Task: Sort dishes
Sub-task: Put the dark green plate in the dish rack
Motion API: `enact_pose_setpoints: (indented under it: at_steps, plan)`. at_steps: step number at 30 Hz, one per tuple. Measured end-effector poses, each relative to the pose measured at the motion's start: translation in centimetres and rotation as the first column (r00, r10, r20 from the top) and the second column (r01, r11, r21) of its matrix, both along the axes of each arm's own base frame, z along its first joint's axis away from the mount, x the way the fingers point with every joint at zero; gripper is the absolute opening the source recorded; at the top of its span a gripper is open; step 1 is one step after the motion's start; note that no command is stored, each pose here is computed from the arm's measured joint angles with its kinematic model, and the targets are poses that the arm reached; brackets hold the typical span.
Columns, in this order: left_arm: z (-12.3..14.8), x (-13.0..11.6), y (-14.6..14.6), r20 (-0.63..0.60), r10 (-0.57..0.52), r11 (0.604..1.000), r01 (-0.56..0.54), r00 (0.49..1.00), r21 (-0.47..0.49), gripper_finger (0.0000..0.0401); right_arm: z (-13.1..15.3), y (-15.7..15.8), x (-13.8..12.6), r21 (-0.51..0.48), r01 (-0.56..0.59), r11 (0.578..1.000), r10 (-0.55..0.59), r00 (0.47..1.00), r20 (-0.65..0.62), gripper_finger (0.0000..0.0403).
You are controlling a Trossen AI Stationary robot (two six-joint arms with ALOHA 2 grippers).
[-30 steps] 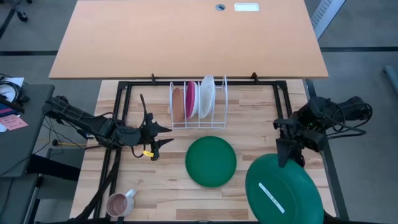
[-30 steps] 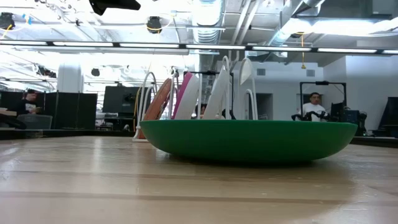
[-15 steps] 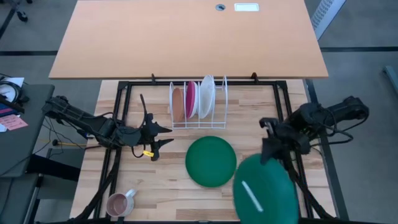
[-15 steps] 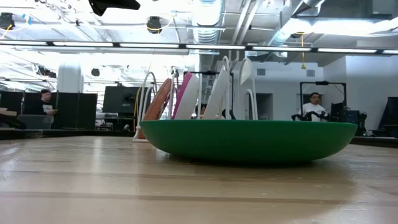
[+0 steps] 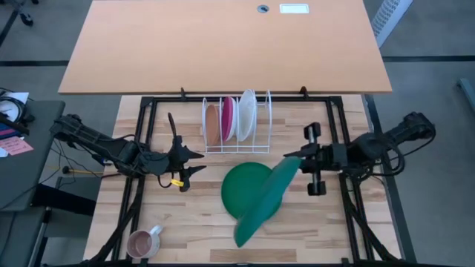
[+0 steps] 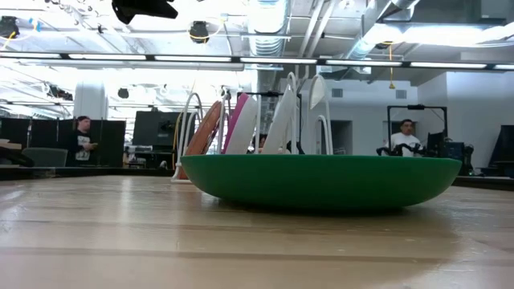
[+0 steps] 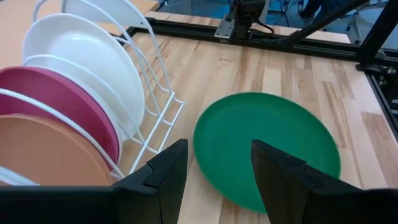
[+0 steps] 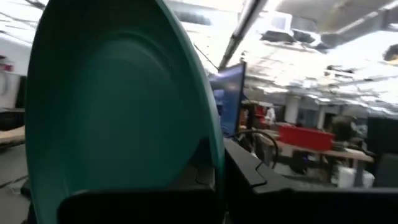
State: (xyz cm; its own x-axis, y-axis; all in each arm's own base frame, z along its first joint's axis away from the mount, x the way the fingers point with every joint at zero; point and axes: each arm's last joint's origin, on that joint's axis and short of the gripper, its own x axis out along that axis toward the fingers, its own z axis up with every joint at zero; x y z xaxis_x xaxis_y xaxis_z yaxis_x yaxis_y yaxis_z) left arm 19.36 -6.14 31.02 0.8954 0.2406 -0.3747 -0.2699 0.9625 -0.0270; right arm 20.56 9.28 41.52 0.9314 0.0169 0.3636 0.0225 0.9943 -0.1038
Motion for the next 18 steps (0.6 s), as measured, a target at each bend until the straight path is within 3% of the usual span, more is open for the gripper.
enact_pose_setpoints:
  at_steps: [8, 18]
  plan:
    - [0.04, 0.02, 0.0, 0.003, -0.001, 1.0, 0.001, 1.0, 0.002, 0.0172, 0.29, 0.58, -0.9, 0.075, 0.128, 0.989, -0.128, 0.992, -0.014, 0.0012]
    - [0.01, 0.03, 0.01, 0.002, 0.0, 1.0, 0.0, 1.0, 0.004, 0.0172, 0.11, -0.07, -1.02, 0.13, 0.348, 0.928, -0.339, 0.937, -0.086, 0.0012]
